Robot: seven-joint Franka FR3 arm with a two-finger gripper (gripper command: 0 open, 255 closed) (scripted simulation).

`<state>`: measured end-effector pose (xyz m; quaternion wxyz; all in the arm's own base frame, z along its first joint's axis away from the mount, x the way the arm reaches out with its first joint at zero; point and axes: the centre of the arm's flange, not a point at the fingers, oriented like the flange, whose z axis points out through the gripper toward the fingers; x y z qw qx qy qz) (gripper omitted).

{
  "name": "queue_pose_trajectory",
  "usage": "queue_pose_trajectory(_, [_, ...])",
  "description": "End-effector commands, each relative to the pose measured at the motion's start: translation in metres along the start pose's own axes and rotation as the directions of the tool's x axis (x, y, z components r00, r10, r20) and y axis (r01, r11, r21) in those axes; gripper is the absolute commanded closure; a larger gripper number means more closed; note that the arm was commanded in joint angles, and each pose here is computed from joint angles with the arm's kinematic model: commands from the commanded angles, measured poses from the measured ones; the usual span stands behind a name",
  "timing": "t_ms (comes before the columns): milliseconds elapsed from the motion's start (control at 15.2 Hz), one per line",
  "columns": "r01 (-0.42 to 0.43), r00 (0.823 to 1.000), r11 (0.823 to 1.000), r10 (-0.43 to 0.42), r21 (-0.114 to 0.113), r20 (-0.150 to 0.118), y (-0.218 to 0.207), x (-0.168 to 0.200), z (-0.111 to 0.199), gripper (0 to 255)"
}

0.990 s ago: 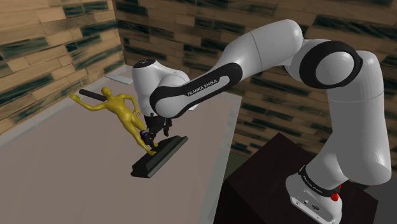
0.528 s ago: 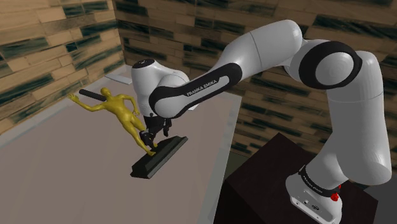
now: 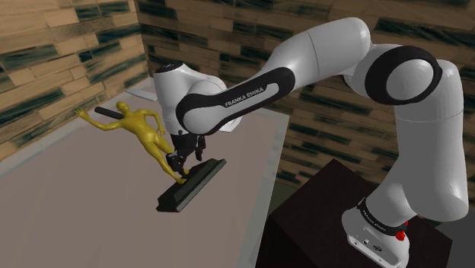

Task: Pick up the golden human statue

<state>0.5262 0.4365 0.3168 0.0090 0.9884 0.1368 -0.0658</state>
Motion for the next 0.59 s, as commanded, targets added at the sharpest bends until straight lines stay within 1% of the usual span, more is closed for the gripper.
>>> queue_pose_trajectory(0, [0.0,1.0,1.0,0.0,0.001,-0.001,0.0,-0.001,-0.012,255])
queue_pose_trajectory(396, [0.0,1.0,1.0,0.0,0.001,-0.001,0.0,-0.006,-0.043,255])
queue_pose_trajectory(528, [0.0,1.0,1.0,0.0,0.001,-0.001,0.0,-0.006,-0.044,255])
